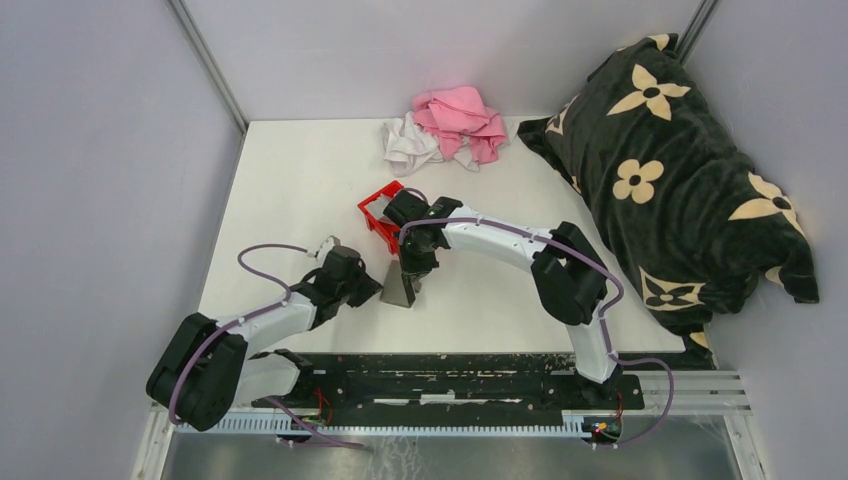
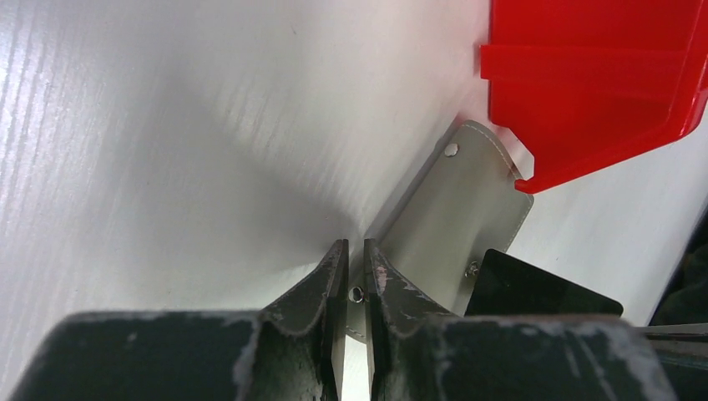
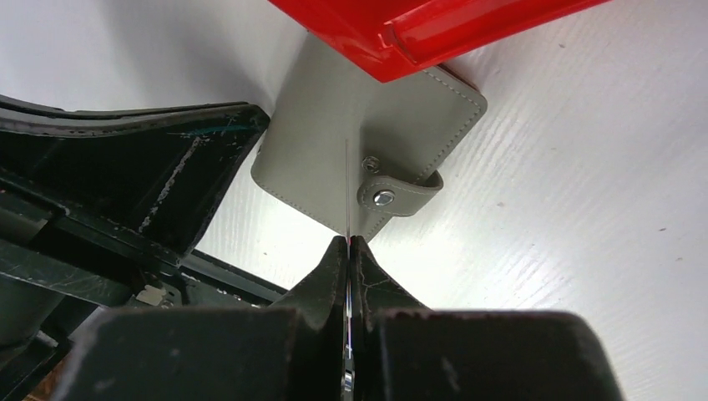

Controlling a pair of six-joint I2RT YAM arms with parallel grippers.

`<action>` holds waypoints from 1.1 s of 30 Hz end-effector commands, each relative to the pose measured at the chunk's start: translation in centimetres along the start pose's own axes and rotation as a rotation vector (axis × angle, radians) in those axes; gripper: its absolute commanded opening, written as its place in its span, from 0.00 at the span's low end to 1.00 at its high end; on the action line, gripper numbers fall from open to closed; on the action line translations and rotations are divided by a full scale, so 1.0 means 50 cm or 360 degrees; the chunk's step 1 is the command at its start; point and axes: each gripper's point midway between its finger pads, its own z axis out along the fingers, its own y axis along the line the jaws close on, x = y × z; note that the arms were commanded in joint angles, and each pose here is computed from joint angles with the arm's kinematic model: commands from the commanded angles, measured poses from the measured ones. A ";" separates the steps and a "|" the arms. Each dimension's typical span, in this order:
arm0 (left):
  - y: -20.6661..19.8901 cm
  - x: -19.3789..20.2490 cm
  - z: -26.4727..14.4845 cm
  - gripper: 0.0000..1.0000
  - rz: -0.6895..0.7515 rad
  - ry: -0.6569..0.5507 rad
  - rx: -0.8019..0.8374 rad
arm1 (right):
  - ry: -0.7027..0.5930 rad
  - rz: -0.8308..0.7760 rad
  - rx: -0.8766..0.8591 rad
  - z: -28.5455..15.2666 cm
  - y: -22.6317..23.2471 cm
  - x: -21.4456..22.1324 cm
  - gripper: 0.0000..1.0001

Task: Put the credit cards into the card holder
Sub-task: Adjust the card holder at the center of the board.

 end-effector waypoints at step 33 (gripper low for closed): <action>0.028 0.031 0.005 0.17 0.0113 0.0018 -0.0064 | -0.0179 0.0306 -0.0212 -0.017 -0.075 -0.047 0.01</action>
